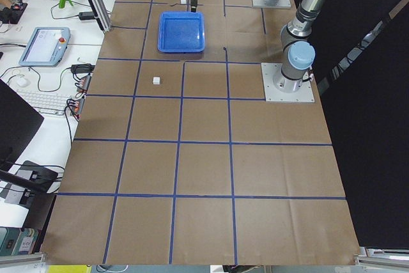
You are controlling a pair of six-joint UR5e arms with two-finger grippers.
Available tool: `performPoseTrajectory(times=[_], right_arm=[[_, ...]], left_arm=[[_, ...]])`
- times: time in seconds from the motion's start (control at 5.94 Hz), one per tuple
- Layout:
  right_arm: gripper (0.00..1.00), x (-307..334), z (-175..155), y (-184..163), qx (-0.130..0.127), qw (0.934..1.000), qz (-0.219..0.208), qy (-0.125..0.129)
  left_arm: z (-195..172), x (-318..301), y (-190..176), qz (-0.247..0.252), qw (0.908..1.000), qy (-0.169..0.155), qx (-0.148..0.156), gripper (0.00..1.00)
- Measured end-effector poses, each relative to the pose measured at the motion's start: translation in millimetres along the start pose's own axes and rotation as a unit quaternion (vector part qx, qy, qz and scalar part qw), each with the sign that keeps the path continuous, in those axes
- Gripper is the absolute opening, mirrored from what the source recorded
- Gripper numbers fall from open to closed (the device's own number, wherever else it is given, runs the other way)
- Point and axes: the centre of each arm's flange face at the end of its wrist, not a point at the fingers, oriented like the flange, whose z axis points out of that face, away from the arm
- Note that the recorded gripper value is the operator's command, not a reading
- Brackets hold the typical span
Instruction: Assemble white blocks and place on blue tray
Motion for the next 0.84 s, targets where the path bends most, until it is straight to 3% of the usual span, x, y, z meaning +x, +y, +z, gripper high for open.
performPoseTrajectory(times=[0.5,0.67,0.84], right_arm=[[1.0,0.3,1.2,-0.6,-0.001,1.0,0.001,-0.001],[1.0,1.7,2.8,-2.6,-0.002,0.9999,-0.012,-0.002],[1.0,3.5,5.5,-6.0,-0.003,0.9982,-0.06,-0.003]], left_arm=[[-0.1,-0.7,0.2,0.0,1.0,-0.001,0.0,0.99],[-0.2,-1.0,0.1,0.001,1.0,-0.002,0.0,0.99],[-0.4,-1.3,-0.1,0.002,1.0,-0.002,0.0,0.99]])
